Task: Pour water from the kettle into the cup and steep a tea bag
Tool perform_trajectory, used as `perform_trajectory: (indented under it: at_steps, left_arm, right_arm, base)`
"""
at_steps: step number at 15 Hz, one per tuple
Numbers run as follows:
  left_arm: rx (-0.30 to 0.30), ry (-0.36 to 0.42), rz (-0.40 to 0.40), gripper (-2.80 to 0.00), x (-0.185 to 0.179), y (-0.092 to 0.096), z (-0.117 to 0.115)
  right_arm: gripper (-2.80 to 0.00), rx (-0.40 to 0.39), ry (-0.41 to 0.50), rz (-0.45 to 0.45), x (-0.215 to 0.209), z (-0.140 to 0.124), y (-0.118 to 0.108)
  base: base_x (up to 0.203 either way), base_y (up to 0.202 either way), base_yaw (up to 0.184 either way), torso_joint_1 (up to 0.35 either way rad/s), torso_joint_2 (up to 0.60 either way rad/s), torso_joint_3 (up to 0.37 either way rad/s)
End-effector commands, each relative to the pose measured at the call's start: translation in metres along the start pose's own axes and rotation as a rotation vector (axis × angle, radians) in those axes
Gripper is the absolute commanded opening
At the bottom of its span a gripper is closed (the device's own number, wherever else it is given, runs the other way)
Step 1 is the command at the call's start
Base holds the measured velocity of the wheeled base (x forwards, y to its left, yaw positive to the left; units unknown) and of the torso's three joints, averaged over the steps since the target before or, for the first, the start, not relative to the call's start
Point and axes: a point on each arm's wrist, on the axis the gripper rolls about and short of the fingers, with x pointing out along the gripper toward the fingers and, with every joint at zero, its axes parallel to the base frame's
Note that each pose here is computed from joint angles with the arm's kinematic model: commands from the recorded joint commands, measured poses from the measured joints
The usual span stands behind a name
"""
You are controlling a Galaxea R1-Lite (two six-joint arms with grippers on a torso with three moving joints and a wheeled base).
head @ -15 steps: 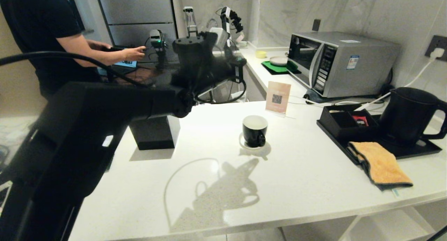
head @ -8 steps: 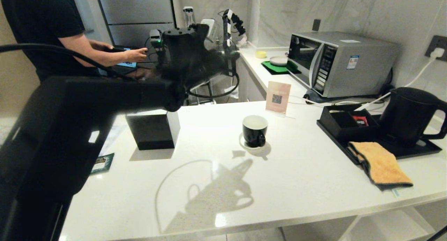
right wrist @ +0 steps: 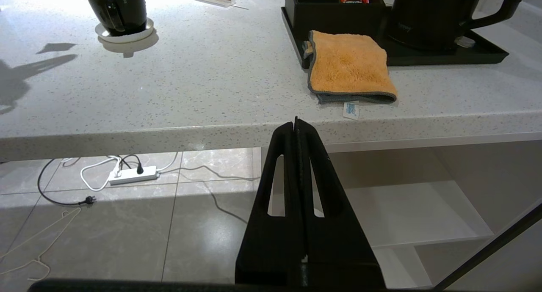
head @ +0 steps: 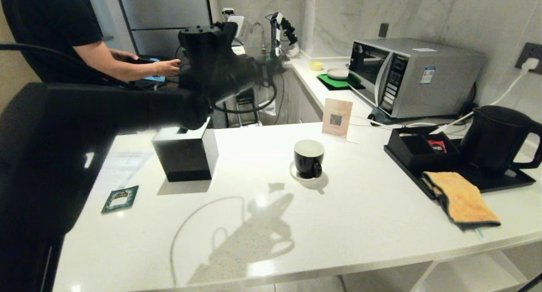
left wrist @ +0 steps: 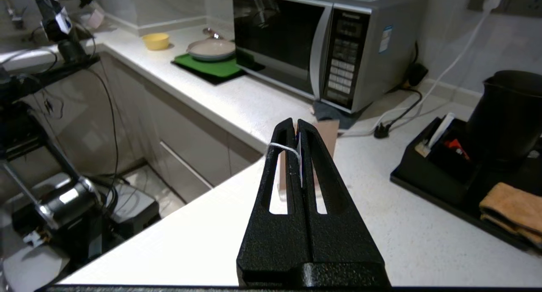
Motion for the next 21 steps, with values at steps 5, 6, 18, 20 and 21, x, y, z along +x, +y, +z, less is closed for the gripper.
perform_trajectory:
  at_steps: [5, 6, 18, 20, 21]
  left_arm:
    - [0.001, 0.032, 0.049, -2.80, -0.031, 0.018, 0.011]
    - [0.001, 0.035, 0.058, -2.80, -0.036, 0.021, 0.013]
    - [0.004, 0.082, -0.042, -2.80, -0.129, 0.090, 0.047]
    - [-0.001, 0.094, -0.107, -2.80, -0.140, 0.098, 0.048]
    - [-0.003, 0.099, -0.141, -2.80, -0.144, 0.103, 0.047]
  right_arm:
    - [-2.80, -0.001, 0.001, 0.000, 0.000, 0.000, 0.000]
    - [-2.80, -0.001, 0.001, 0.000, 0.000, 0.000, 0.000]
    - [-2.80, -0.001, 0.001, 0.000, 0.000, 0.000, 0.000]
    - [-2.80, -0.001, 0.001, 0.000, 0.000, 0.000, 0.000]
    - [-2.80, -0.001, 0.001, 0.000, 0.000, 0.000, 0.000]
  base:
    - [0.000, 0.000, 0.000, 0.000, 0.00, 0.000]
    - [0.000, 0.000, 0.000, 0.000, 0.00, 0.000]
    - [0.000, 0.000, 0.000, 0.000, 0.00, 0.000]
    - [0.000, 0.000, 0.000, 0.000, 0.00, 0.000]
    - [0.000, 0.000, 0.000, 0.000, 0.00, 0.000]
